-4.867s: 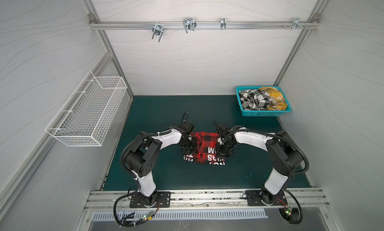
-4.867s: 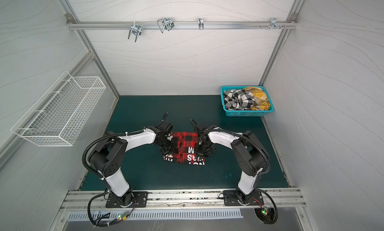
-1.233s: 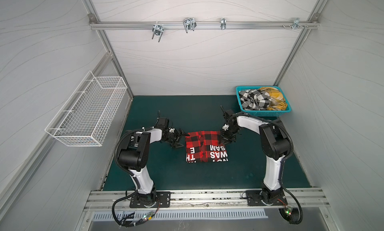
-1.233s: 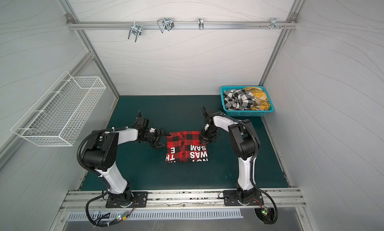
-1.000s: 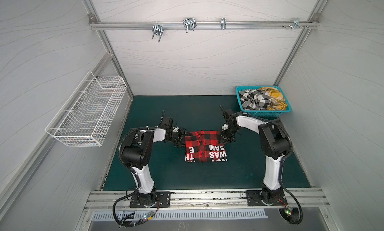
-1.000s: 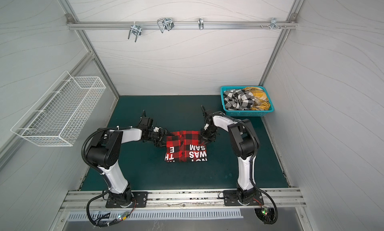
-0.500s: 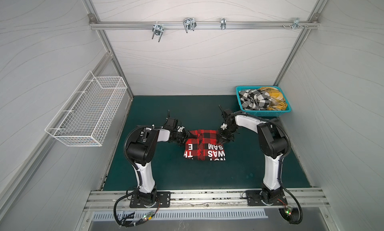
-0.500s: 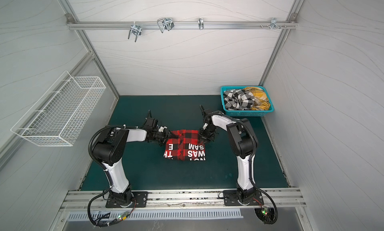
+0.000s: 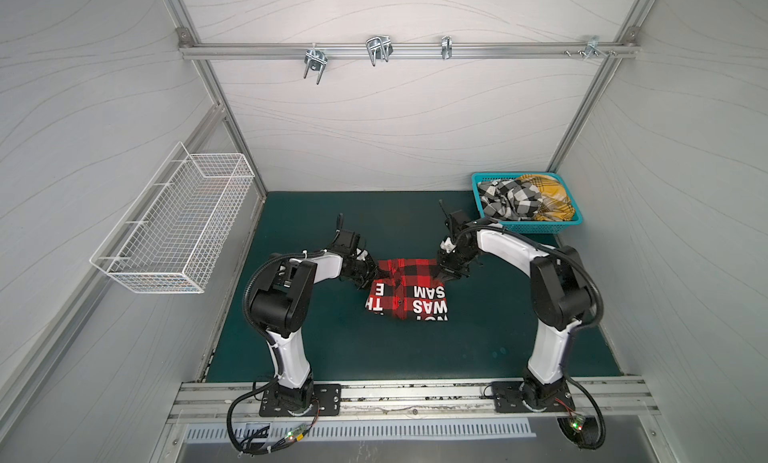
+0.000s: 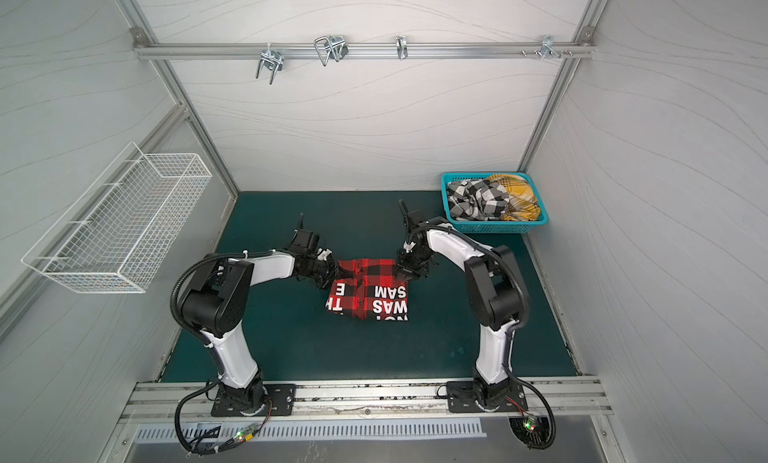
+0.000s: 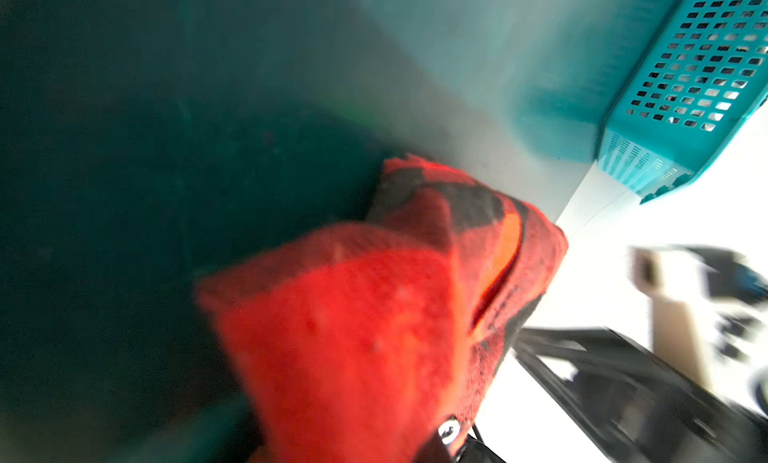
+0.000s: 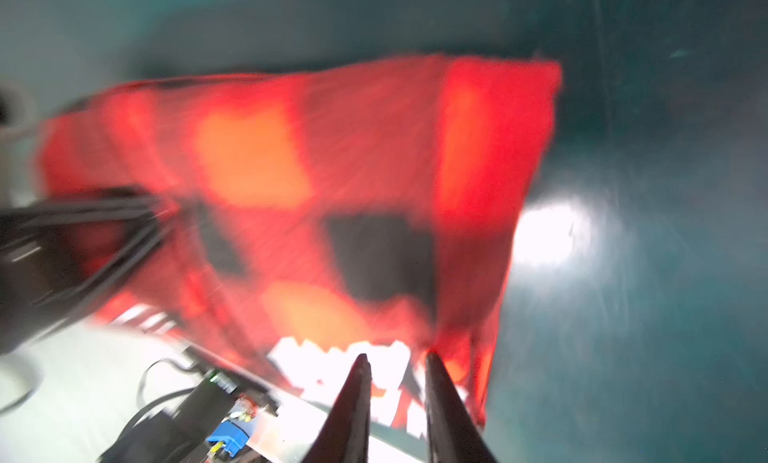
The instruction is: Fold and stack the long sleeve shirts
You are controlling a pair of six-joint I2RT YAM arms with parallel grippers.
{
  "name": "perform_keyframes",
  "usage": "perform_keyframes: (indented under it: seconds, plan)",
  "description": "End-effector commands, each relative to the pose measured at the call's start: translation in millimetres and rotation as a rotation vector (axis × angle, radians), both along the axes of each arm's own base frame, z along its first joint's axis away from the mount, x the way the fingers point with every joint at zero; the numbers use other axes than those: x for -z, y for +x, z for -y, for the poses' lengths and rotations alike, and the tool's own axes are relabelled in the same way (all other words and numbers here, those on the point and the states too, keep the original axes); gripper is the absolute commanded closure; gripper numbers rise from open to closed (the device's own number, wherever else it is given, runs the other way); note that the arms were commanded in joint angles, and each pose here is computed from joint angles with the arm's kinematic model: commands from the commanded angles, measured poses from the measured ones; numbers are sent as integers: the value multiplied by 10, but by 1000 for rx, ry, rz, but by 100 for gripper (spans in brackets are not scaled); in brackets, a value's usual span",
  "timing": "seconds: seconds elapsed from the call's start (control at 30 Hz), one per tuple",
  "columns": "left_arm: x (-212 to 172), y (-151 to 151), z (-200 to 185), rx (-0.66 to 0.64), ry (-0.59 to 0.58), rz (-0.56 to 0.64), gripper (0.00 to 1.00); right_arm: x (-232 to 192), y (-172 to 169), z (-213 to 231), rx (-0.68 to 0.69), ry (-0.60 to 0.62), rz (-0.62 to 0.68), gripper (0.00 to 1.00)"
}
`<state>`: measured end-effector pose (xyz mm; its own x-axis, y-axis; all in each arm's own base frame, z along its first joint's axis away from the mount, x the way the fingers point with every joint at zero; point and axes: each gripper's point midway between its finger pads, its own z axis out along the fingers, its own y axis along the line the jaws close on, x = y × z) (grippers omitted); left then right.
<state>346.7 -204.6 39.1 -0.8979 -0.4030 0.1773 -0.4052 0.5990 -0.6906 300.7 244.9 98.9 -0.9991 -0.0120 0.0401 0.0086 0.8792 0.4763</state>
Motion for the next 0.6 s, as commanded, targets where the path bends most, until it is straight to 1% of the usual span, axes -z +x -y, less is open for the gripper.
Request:
perform_keyframes:
  seconds: [0.0, 0.1, 0.23, 0.4, 0.57]
  plan:
    - [-221, 74, -39, 35, 53, 67, 100, -333, -176, 105, 11, 4, 40, 74]
    - [-295, 119, -50, 46, 65, 87, 100, -428, -263, 216, 37, -10, 67, 74]
    - [-303, 163, -63, 43, 56, 87, 100, -532, -399, 269, 64, 18, 83, 74]
    - [-312, 155, -79, 59, 57, 85, 100, -518, -569, 365, 70, 5, 80, 74]
    - [-341, 156, -140, 58, 60, 89, 100, -453, -624, 389, 79, -1, 67, 74]
